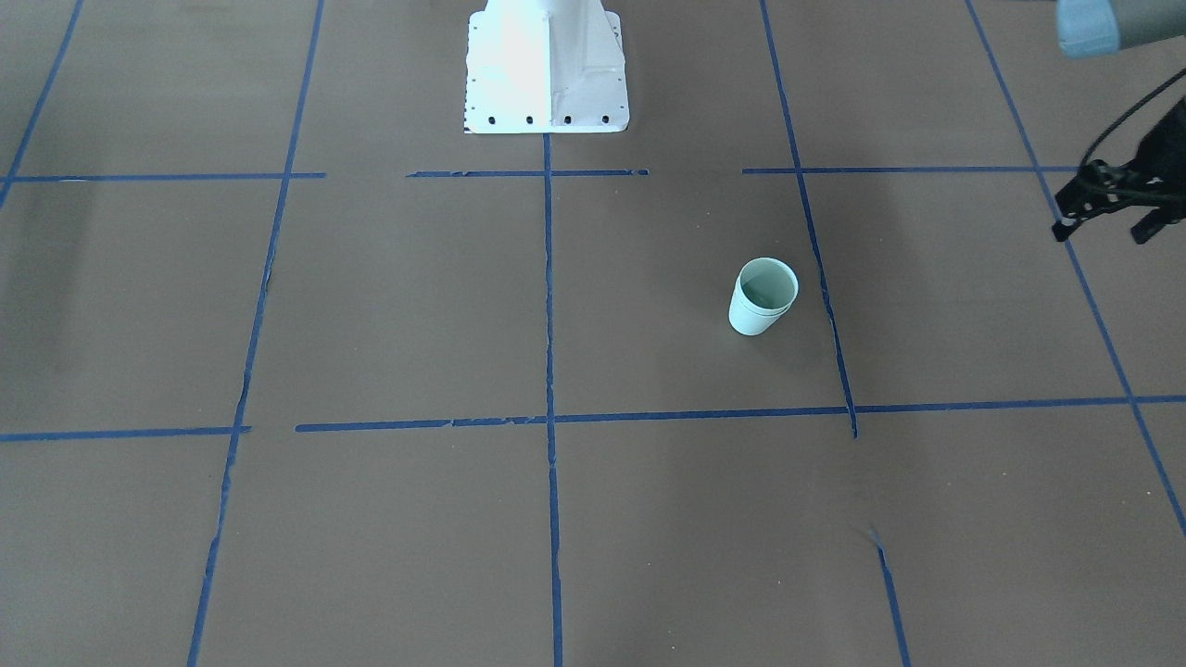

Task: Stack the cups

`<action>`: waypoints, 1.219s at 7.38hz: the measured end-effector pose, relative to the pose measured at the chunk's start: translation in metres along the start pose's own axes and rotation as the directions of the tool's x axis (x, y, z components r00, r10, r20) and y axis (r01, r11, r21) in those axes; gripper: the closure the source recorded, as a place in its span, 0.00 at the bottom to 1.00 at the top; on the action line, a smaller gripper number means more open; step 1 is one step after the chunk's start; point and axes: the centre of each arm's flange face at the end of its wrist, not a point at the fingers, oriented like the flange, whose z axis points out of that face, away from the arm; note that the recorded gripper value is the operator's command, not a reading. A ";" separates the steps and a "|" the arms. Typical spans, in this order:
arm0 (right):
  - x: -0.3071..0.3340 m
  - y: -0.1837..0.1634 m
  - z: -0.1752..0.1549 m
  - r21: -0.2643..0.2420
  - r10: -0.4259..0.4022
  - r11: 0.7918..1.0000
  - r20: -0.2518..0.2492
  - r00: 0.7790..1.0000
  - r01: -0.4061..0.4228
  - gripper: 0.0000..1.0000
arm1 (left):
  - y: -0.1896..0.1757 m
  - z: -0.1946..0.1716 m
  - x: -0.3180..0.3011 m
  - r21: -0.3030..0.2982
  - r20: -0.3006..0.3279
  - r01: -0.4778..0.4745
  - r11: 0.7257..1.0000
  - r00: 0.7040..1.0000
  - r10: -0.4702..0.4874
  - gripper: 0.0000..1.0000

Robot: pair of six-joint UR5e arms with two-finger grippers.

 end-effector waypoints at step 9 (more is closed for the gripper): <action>0.000 0.000 0.000 0.001 -0.001 1.000 0.000 1.000 0.001 0.00 | 0.031 -0.001 -0.175 -0.046 -0.005 0.087 0.995 0.996 -0.087 0.00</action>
